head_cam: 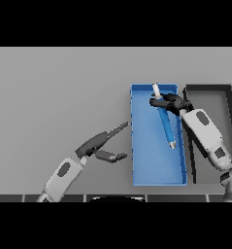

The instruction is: Pick up the blue pipe and place it into the blue bin.

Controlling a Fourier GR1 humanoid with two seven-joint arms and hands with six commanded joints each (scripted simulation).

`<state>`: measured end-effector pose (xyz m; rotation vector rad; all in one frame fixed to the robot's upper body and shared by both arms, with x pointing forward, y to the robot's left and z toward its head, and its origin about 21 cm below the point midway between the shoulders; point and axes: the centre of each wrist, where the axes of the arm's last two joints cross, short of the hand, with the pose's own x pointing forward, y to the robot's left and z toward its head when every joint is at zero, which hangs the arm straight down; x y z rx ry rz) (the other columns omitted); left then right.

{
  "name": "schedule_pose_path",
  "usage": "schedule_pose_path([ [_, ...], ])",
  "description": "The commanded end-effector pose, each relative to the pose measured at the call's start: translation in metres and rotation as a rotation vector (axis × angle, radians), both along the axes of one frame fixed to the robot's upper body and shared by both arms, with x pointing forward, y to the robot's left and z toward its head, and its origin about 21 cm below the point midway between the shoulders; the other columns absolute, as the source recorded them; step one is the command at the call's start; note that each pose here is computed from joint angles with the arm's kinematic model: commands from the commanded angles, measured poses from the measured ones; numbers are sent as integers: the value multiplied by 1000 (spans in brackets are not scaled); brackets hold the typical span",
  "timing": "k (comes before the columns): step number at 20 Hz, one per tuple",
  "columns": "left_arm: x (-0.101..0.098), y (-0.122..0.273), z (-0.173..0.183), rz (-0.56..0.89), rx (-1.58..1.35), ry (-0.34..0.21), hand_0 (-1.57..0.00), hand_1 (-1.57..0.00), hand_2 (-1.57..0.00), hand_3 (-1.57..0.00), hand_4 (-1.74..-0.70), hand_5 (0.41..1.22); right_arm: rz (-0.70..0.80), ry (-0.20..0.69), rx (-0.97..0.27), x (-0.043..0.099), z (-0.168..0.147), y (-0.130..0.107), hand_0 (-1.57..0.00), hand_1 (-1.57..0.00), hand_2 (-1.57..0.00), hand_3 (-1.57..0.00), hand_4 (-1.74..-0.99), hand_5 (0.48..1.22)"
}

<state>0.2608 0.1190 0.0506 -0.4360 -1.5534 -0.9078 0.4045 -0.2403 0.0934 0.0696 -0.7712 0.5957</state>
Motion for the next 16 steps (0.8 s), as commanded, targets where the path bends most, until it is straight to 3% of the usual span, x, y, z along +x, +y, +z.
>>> schedule_pose_path([
  [1,1,0,1,-4,0,-1,1,1,1,1,-878,486,14,-3,-16,-1,-2,0,-107,-103,-99,-65,-1141,884],
  [3,3,0,-1,-9,6,2,1,1,1,1,-878,480,25,-16,-41,-2,-5,0,-68,-66,-63,-41,-1131,829],
  [5,-1,0,-3,-9,6,6,1,1,1,1,-881,476,30,-28,-35,-2,-2,1,-377,-184,-82,-26,-1144,792],
  [10,-3,0,-1,-8,6,4,1,1,1,1,-885,476,29,-22,9,-4,-3,-2,-123,-60,-26,-8,-1154,809],
  [12,-4,1,0,-7,-1,5,1,1,1,1,-885,478,33,-24,6,-5,-2,-4,-212,-100,-24,-5,-1152,804],
  [16,-6,1,15,-9,-7,-4,1,1,1,1,-885,480,35,-29,1,-2,-1,-1,-212,-100,-24,-5,-1152,798],
])
